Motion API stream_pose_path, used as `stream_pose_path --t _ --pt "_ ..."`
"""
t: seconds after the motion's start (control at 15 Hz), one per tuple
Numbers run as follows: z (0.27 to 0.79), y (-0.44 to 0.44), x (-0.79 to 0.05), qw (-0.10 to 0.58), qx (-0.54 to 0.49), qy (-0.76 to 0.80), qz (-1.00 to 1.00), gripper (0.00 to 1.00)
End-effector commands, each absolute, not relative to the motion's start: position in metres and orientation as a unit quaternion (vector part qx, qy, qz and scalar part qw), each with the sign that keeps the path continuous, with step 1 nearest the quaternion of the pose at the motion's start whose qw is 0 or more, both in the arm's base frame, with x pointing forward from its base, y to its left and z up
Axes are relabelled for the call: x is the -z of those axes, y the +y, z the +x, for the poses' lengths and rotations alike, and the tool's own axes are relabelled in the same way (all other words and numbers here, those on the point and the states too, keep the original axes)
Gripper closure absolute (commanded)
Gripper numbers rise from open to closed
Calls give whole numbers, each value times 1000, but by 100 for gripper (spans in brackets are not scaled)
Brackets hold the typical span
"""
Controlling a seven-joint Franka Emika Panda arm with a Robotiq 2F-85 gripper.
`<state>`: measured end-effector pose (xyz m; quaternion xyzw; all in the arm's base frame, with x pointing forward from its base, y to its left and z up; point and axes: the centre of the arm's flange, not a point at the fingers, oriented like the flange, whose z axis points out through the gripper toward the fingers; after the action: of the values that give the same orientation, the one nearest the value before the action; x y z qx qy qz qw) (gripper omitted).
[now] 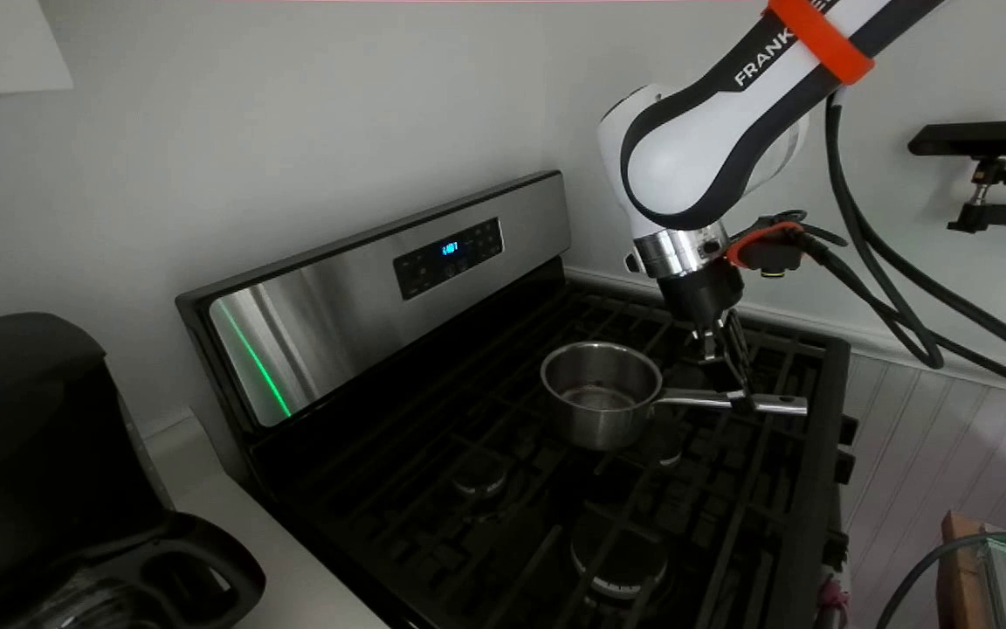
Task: Move the silver pot to the left
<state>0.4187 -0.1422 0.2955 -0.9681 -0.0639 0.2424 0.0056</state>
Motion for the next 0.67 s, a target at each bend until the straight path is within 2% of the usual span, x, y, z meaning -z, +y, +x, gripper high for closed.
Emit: stream_pose_path --t 0.0,0.6 --pt "432 -126 -301 -4 -230 -111 -967 93" --pt "467 -88 -310 -10 -209 -165 -964 93"
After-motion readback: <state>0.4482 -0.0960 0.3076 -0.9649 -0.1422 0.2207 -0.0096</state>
